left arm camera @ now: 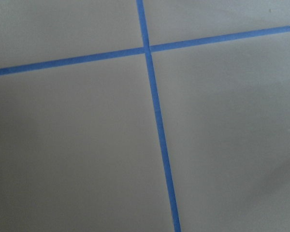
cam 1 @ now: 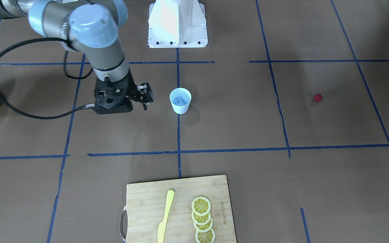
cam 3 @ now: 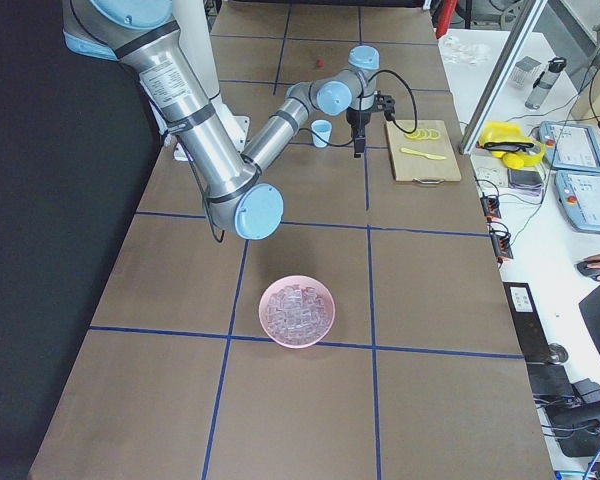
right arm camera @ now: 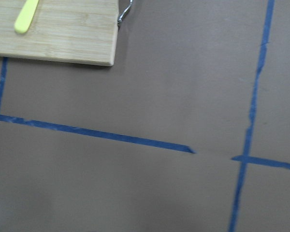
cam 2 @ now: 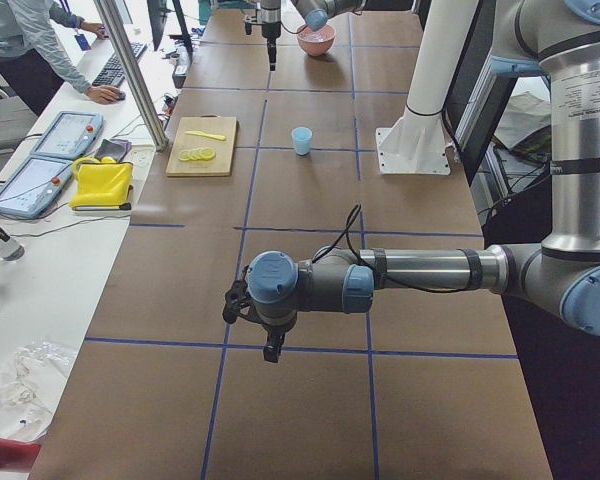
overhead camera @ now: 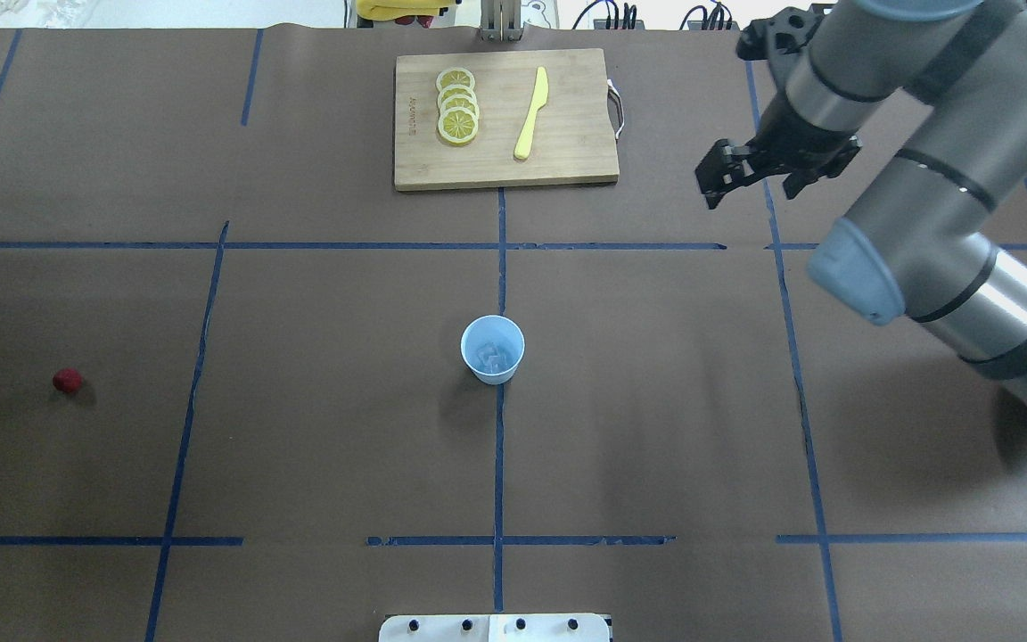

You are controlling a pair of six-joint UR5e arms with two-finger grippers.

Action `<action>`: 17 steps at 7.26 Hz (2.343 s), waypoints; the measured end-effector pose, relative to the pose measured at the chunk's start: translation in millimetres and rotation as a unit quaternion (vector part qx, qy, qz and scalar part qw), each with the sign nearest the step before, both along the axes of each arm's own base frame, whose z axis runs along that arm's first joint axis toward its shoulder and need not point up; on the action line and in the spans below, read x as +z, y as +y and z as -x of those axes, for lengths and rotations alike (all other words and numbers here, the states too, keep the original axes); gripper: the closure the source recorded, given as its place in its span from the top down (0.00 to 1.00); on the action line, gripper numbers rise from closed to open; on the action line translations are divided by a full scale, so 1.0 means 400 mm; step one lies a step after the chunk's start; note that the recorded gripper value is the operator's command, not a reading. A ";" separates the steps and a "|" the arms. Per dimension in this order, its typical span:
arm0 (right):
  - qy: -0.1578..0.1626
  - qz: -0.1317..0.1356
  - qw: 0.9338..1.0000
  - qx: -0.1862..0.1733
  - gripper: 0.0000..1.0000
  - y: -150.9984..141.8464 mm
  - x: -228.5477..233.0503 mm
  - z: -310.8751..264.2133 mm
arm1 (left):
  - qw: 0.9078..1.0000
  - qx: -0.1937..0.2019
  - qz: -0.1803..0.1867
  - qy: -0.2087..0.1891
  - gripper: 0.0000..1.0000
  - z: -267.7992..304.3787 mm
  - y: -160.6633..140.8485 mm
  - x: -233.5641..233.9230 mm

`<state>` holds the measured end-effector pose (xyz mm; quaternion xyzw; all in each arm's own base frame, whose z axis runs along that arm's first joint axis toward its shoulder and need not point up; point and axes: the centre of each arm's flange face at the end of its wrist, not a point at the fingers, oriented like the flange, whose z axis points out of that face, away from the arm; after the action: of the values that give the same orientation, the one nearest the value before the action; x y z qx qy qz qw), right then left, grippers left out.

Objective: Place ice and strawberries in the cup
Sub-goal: 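Move the right gripper back to the pink bowl, then move the left gripper toward the red strawberry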

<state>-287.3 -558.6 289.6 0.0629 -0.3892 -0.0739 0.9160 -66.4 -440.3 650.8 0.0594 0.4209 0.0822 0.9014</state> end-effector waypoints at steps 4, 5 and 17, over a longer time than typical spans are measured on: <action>0.033 -0.082 0.992 -0.091 0.99 -0.009 0.397 -0.498 | 0.999 0.000 -0.040 -0.001 1.00 0.000 -0.030 -0.029; 0.041 -0.091 0.989 -0.107 0.99 0.028 0.493 -0.600 | 0.999 0.000 -0.047 -0.001 1.00 0.000 -0.040 -0.036; 0.036 0.026 0.999 -0.023 0.99 0.351 0.919 -0.985 | 0.998 -0.042 0.034 0.022 1.00 -0.377 -0.007 -0.191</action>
<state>106.8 -418.2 657.3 0.0276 -0.3592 -0.0870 0.9288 84.5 -443.0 574.2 0.0480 0.4400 0.0291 0.8962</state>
